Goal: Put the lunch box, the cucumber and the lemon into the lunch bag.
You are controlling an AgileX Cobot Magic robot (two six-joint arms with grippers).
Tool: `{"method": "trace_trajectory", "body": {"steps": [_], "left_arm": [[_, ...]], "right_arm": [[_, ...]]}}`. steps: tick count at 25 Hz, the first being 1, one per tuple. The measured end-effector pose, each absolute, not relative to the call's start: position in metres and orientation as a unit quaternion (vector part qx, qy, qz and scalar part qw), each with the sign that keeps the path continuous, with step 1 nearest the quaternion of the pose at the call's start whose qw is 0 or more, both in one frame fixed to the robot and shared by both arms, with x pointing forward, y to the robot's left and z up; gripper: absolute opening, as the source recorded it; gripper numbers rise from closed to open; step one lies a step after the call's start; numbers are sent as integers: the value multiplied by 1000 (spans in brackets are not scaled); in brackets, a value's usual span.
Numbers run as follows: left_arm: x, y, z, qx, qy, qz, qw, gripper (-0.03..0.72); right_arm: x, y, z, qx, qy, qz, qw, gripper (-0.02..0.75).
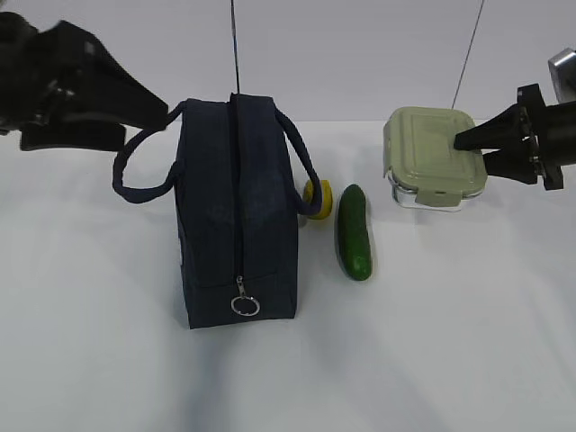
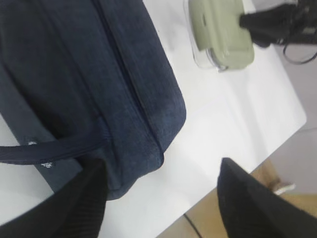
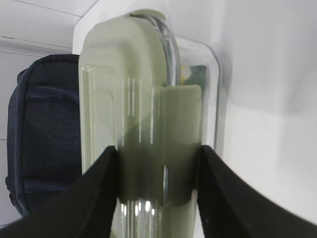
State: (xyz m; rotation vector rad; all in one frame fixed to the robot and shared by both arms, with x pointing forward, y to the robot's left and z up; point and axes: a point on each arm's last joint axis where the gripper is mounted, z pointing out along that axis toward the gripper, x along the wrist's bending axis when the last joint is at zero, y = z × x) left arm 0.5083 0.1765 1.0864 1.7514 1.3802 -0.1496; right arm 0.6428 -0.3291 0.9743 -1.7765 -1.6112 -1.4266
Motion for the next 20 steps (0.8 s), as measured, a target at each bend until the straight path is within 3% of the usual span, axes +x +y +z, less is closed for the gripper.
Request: {"method": "trace_trajectory", "body": {"steps": [6, 20], "left_arm": [[517, 160, 1064, 733, 570, -48, 368, 501], [544, 152, 1026, 699, 621, -64, 350, 501]], "right_arm": [[643, -329, 974, -628, -567, -503, 176, 342], [643, -329, 974, -630, -566, -502, 177, 342]]}}
